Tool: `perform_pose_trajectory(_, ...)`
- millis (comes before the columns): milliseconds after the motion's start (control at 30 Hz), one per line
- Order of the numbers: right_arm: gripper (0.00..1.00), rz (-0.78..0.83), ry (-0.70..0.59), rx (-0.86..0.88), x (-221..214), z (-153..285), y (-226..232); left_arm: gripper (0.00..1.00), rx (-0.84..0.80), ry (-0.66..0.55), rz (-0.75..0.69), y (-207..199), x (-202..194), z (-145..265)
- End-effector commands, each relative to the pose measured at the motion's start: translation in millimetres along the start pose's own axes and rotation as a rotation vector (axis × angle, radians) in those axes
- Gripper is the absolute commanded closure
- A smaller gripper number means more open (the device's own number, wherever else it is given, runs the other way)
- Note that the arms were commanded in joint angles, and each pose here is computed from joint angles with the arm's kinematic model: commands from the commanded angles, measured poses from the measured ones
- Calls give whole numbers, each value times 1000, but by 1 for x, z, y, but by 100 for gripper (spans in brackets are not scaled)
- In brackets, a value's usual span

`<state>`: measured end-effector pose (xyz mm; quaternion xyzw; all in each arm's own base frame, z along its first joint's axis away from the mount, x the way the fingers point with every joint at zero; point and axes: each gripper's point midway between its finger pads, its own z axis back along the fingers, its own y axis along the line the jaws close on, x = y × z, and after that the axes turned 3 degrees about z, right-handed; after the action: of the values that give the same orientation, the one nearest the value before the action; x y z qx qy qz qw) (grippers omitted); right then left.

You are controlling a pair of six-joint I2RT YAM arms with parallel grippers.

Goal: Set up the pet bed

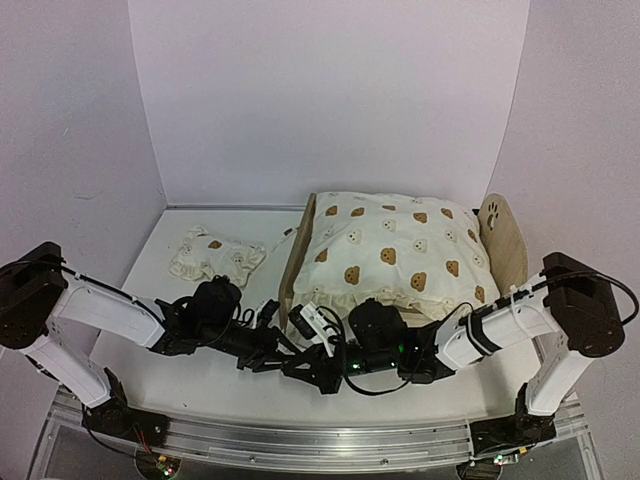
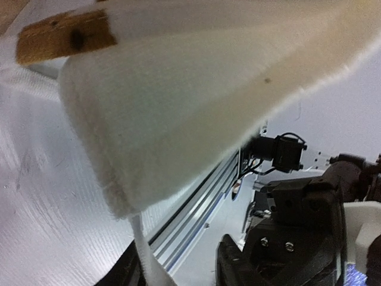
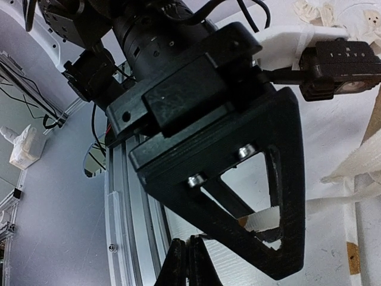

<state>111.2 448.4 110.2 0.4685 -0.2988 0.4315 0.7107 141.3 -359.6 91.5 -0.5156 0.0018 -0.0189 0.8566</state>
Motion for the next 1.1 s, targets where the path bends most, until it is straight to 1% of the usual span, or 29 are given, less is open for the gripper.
perform_pose_trajectory(0,100,48,-59,43,30,-7,15,73,-36,-1,-28,-2,-1,3)
perform_pose_trajectory(67,99,23,-5,-7,26,-6,9,86,-16,-7,-50,5,-3,6)
perform_pose_trajectory(100,89,1,31,-60,22,-3,1,91,-6,-7,-60,8,-3,6)
perform_pose_trajectory(133,76,-25,54,-135,26,1,-8,94,9,-11,-66,12,-3,7)
perform_pose_trajectory(233,41,-125,155,-465,21,29,-53,100,51,-13,-86,21,-3,7)
perform_pose_trajectory(267,33,-156,170,-523,23,34,-61,100,67,-10,-91,24,-4,6)
perform_pose_trajectory(300,26,-189,165,-562,27,37,-66,100,80,-9,-98,26,-4,7)
perform_pose_trajectory(433,17,-268,90,-673,46,33,-85,100,110,-18,-132,26,-3,12)
perform_pose_trajectory(500,17,-297,64,-688,57,24,-92,100,129,-30,-149,26,-1,14)
perform_pose_trajectory(600,16,-304,57,-734,60,9,-104,100,174,-44,-172,27,4,17)
perform_pose_trajectory(667,19,-297,64,-747,60,1,-109,100,175,-45,-184,24,5,18)
perform_pose_trajectory(767,39,-287,77,-748,58,-4,-111,100,173,-49,-190,22,6,19)
perform_pose_trajectory(833,56,-281,90,-766,51,-3,-115,100,172,-52,-190,22,6,19)
perform_pose_trajectory(900,77,-262,103,-804,42,0,-123,100,170,-53,-194,20,6,19)
perform_pose_trajectory(967,95,-235,116,-820,39,4,-126,100,170,-57,-197,20,7,20)
perform_pose_trajectory(1000,100,-220,117,-831,39,8,-127,100,174,-56,-197,21,6,20)
perform_pose_trajectory(1067,100,-191,131,-845,40,19,-126,100,184,-53,-199,23,6,21)
